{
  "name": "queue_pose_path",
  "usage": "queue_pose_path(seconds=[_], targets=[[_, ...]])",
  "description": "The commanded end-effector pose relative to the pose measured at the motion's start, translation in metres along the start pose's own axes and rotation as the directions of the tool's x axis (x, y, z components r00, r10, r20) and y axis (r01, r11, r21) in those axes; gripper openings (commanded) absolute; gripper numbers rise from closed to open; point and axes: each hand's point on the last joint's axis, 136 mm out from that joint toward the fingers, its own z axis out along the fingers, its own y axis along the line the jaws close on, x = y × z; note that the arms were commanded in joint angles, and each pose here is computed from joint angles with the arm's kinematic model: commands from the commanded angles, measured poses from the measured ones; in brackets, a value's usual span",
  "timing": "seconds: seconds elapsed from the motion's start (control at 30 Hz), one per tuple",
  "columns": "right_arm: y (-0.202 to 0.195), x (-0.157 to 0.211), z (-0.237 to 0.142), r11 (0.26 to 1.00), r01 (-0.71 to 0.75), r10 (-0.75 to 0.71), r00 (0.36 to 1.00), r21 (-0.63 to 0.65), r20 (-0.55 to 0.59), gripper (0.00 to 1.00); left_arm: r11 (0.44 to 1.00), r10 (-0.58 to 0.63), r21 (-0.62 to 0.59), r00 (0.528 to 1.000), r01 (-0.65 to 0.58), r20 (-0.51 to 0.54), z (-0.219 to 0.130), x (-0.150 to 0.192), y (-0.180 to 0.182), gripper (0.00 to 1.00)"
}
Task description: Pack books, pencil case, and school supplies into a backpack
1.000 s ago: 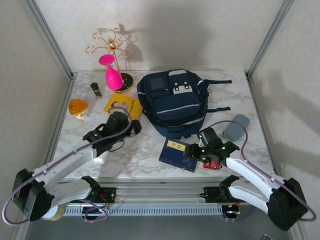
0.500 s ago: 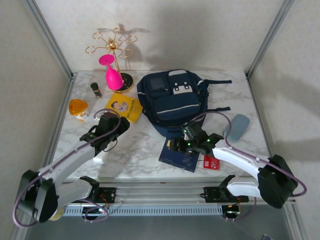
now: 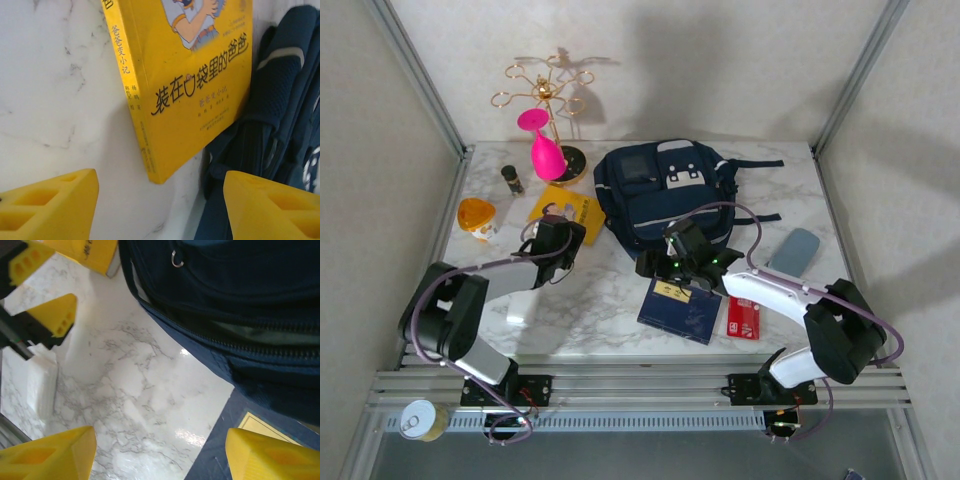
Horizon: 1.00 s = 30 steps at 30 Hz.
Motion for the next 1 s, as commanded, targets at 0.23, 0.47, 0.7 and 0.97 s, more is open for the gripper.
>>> queue_pose_path(seconds=[0.23, 0.47, 0.7, 0.97], targets=[[0.007, -0.012, -0.003, 0.999, 0.048, -0.049, 0.998, 0.003, 0.036, 0.70, 0.975, -0.201, 0.078, 0.976, 0.207, -0.082, 0.033, 0.010, -0.015, 0.59], [0.003, -0.012, 0.001, 0.999, 0.050, -0.050, 0.998, 0.014, 0.028, 0.70, 0.949, -0.264, 0.138, 0.954, 0.282, -0.140, 0.052, 0.017, -0.027, 0.48], [-0.003, -0.015, 0.001, 0.999, 0.038, -0.039, 0.999, 0.023, 0.033, 0.70, 0.942, -0.281, 0.153, 0.951, 0.299, -0.126, 0.058, 0.014, -0.027, 0.33], [-0.001, -0.019, -0.005, 0.999, 0.045, -0.046, 0.998, 0.022, 0.050, 0.70, 0.935, -0.293, 0.170, 0.947, 0.312, -0.129, 0.054, 0.014, -0.026, 0.11]])
